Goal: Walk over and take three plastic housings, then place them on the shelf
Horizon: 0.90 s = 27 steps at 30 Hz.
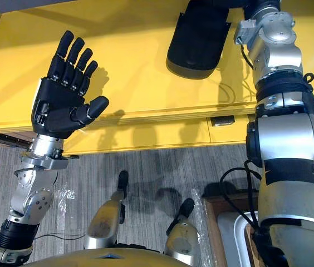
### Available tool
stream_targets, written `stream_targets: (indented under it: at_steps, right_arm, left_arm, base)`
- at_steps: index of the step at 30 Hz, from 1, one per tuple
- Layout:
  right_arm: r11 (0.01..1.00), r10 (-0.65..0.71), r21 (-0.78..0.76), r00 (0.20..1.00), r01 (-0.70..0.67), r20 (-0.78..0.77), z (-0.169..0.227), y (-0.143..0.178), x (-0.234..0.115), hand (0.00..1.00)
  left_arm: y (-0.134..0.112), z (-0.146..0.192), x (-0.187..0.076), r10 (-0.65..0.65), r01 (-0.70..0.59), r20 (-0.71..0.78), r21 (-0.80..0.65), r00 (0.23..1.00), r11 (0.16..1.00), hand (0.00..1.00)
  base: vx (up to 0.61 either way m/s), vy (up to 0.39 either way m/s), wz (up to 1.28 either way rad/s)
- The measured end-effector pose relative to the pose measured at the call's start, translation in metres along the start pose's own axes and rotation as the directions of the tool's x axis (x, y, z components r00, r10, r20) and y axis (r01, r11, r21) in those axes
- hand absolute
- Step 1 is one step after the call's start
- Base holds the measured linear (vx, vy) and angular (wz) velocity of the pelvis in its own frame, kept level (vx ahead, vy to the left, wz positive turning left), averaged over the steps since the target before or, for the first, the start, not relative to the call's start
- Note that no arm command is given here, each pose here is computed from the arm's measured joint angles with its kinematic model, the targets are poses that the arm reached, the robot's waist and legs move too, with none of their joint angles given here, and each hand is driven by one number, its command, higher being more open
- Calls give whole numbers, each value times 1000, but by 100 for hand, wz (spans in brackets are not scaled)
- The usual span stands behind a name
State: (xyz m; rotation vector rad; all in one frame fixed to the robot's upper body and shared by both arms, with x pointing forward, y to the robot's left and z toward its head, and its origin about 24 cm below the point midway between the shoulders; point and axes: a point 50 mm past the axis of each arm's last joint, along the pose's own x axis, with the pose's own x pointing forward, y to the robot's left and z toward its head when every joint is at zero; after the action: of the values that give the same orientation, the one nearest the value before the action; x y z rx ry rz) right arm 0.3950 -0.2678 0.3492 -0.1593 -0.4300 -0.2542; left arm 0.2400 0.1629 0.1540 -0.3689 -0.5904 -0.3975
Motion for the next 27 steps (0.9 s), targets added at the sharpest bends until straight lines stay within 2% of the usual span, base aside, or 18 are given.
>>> stream_targets:
  at_steps: [2,4,6,8,10,13,14,17,21,27]
  right_arm:
    - [998,-66,8,994,65,89,14,-4,0,100]
    - [995,-93,57,945,79,315,46,-6,-13,100]
    - [997,-77,60,879,55,471,68,-5,-32,100]
    - [999,-20,34,832,1,555,70,2,-57,100]
    - [998,35,27,844,-59,535,44,10,-79,100]
    - [992,76,68,926,-109,371,-20,17,-116,100]
    - [988,79,107,961,-110,264,-49,21,-133,100]
    - [980,101,161,988,-119,118,-84,26,-161,100]
    - [946,216,227,973,-230,85,-94,38,-190,100]
    - [831,425,315,889,-458,172,-87,95,-216,100]
  left_arm:
    - [1,-1,-3,8,-8,-8,0,1000,1000,100]
    - [0,-1,-7,15,-15,-11,-2,1000,1000,100]
    - [1,0,-7,26,-26,-4,2,1000,1000,100]
    - [2,1,-9,50,-50,7,-3,999,999,100]
    - [5,1,-16,85,-85,4,-7,996,996,100]
    - [1,1,-24,93,-92,-14,30,996,995,100]
    - [-1,2,-24,93,-91,-20,92,995,992,100]
    - [-5,3,-25,102,-93,-32,199,994,975,100]
    - [-2,1,-28,163,-151,-35,217,986,964,100]
    - [-3,1,-30,278,-274,6,179,961,945,100]
  base:
    - [10,-40,-2]
    - [31,-33,-7]
    - [30,-20,-7]
    - [24,-24,-9]
    - [36,-25,-20]
    - [8,-6,-26]
    - [-33,7,-29]
    - [-34,-1,-26]
    - [-6,-21,-23]
    - [30,-26,1]
